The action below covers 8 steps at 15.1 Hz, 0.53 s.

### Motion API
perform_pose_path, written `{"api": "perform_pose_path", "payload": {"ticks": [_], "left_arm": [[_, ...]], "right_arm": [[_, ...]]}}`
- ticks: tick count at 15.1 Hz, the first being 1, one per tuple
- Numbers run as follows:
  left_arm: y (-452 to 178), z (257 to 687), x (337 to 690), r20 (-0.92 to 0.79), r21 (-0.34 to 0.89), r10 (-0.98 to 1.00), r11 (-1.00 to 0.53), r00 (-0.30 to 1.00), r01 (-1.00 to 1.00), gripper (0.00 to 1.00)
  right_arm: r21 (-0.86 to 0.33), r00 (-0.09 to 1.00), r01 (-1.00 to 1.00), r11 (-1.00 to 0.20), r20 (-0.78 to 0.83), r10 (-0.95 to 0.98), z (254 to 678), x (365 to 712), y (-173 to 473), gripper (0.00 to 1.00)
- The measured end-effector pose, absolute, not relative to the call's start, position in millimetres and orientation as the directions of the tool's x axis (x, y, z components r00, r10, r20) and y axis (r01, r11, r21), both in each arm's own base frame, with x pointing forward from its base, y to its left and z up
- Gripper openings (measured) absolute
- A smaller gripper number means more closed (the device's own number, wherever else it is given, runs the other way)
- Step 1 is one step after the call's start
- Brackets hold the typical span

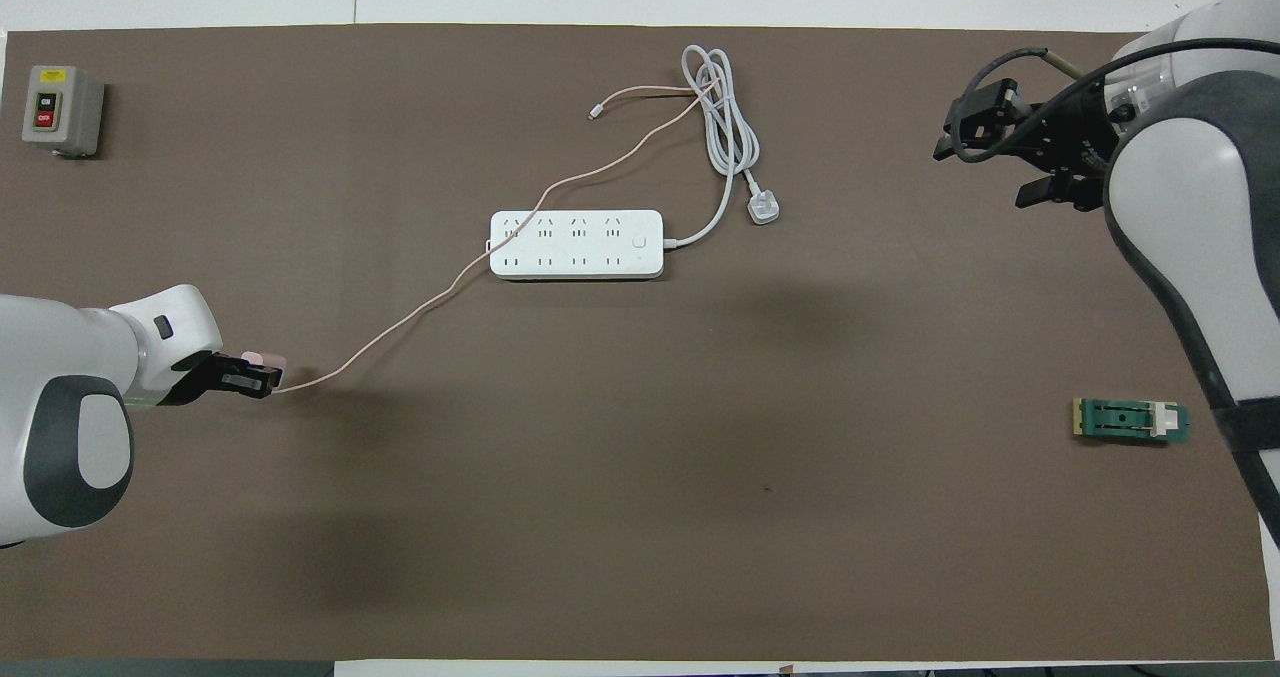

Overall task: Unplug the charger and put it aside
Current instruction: 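Lower the pink plug onto the table and open the left gripper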

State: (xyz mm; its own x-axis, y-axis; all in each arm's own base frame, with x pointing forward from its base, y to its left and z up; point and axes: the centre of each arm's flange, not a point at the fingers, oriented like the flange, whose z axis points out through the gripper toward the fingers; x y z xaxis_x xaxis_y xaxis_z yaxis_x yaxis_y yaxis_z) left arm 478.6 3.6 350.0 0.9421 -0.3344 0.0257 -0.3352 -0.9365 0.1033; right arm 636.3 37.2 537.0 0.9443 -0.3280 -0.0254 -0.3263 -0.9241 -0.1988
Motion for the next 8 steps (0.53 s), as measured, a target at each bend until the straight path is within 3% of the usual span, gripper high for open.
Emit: {"api": "perform_pose_path", "payload": {"ticks": [5, 8], "left_arm": [[9.4, 340.9, 472.6, 0.016, 0.106, -0.306, -0.946, 0.952, -0.306, 0.32], [21.1, 339.9, 472.1, 0.025, 0.102, -0.277, -0.955, 0.96, -0.278, 0.4]], "right_arm": [[-0.142, 0.992, -0.116, -0.983, 0.03, -0.122, 570.2, 616.0, -9.1, 1.0], [-0.116, 0.999, -0.043, -0.992, 0.029, -0.046, 596.5, 594.0, -36.1, 1.0]]}}
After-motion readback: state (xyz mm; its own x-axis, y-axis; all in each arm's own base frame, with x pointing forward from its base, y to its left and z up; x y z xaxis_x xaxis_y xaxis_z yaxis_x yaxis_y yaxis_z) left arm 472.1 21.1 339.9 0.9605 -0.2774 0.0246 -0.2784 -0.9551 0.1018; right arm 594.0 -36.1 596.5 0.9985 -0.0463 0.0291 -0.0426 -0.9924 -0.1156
